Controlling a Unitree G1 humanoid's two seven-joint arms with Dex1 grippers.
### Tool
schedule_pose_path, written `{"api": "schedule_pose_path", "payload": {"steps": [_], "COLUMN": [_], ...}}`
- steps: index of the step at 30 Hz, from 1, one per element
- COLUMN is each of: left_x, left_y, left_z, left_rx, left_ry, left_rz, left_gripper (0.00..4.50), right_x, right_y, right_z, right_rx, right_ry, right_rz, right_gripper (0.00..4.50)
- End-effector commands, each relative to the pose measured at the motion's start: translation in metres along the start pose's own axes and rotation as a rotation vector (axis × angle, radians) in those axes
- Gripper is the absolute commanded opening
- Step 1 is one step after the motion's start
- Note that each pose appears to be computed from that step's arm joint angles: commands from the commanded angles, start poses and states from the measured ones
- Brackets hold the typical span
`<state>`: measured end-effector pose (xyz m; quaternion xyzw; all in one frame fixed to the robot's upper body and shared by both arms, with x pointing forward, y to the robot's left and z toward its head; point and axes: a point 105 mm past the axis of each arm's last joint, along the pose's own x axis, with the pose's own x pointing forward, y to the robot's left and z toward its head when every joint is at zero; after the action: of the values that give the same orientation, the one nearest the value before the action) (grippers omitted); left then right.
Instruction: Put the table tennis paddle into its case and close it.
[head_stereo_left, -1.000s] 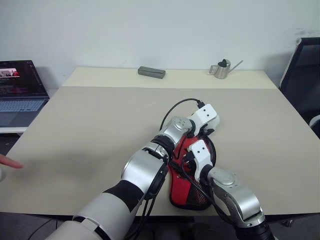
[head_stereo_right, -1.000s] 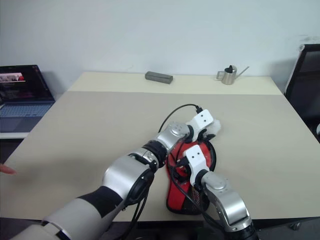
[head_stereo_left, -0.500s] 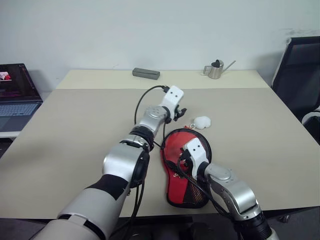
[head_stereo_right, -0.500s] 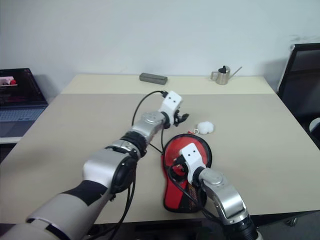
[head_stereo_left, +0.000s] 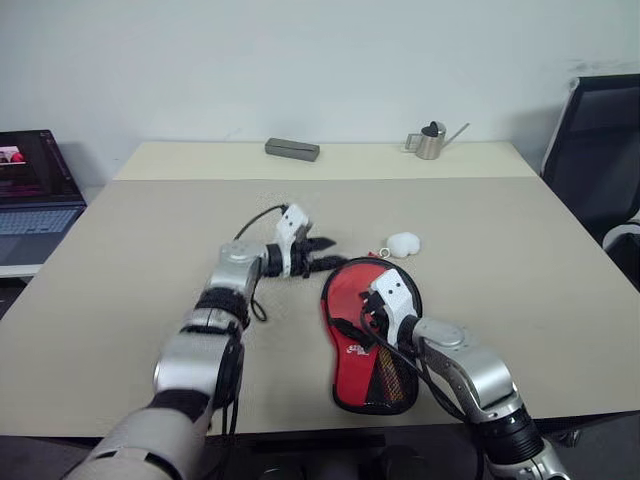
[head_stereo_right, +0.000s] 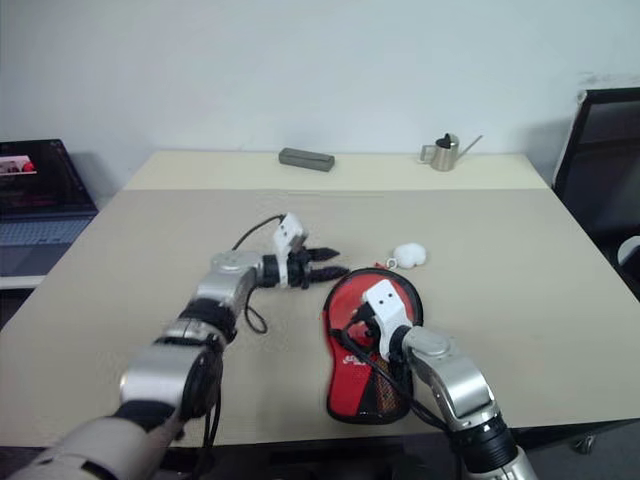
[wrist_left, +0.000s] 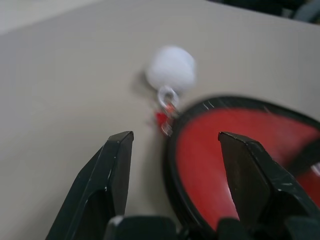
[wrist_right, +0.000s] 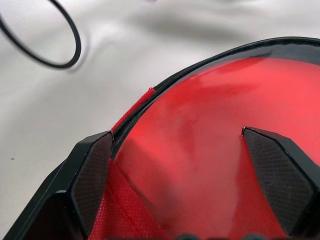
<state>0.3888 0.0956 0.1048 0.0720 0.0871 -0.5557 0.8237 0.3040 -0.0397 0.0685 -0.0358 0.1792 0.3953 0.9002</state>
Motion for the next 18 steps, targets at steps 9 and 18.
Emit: {"api": "schedule_pose_path", "payload": {"steps": [9, 18], "left_x": [-0.012, 0.006], "left_y": [-0.04, -0.074], "left_z": [0.045, 0.055], "left_rx": [0.202, 0.222], "left_ry": [-0.099, -0.112], "left_rz": [-0.07, -0.288], "left_gripper": [2.95, 2.95], "right_x": [-0.056, -0.113], "right_y": [-0.017, -0.027], "right_z": [0.013, 0.072], "right_rx": [0.057, 0.032], "right_ry": [0.026, -0.109], "right_rz": [0.058, 0.12], "right_gripper": [4.5, 4.5]}}
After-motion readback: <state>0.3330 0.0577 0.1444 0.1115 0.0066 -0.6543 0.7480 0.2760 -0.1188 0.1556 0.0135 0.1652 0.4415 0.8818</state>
